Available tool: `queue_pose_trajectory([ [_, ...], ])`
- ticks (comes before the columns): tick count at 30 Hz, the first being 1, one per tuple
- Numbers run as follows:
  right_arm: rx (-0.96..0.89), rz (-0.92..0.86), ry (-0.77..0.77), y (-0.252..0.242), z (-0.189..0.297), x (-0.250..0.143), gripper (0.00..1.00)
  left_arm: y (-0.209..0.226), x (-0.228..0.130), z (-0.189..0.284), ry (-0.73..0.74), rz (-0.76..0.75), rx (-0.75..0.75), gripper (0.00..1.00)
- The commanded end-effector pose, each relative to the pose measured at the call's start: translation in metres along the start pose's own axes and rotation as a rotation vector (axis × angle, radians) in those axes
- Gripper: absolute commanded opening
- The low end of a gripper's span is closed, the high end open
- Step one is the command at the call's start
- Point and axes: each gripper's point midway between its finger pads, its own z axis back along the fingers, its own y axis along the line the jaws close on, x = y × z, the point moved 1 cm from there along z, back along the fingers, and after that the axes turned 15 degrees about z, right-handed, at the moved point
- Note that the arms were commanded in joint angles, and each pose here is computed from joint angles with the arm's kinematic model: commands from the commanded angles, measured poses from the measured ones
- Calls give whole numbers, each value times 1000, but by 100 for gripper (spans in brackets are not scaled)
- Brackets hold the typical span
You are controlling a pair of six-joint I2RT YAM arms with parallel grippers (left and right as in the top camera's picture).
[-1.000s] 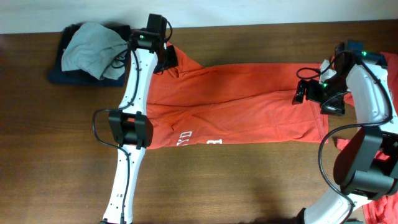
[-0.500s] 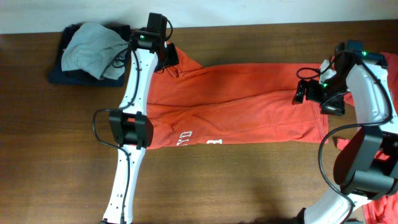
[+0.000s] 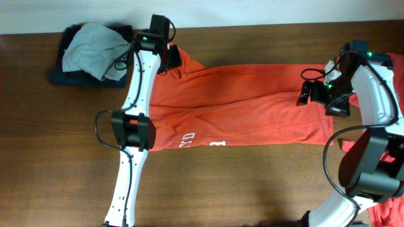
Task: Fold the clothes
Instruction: 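Move the right gripper to the shirt's top-right corner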
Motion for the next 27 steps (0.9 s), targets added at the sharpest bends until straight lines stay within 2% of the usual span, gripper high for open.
queue_pose_trajectory([
  [1,11,15,-8,5,4,-1,99,4,0,-13,5,20,-4,38],
  [4,11,15,-8,5,4,-1,99,4,0,-13,5,20,-4,36],
  [10,11,15,-9,5,4,-1,99,3,1,-11,1,19,-8,24],
  [23,11,15,-9,5,4,-1,99,-7,7,0,-23,14,-45,23],
  [27,11,15,-8,5,4,-1,99,-10,9,1,-29,12,-60,16],
])
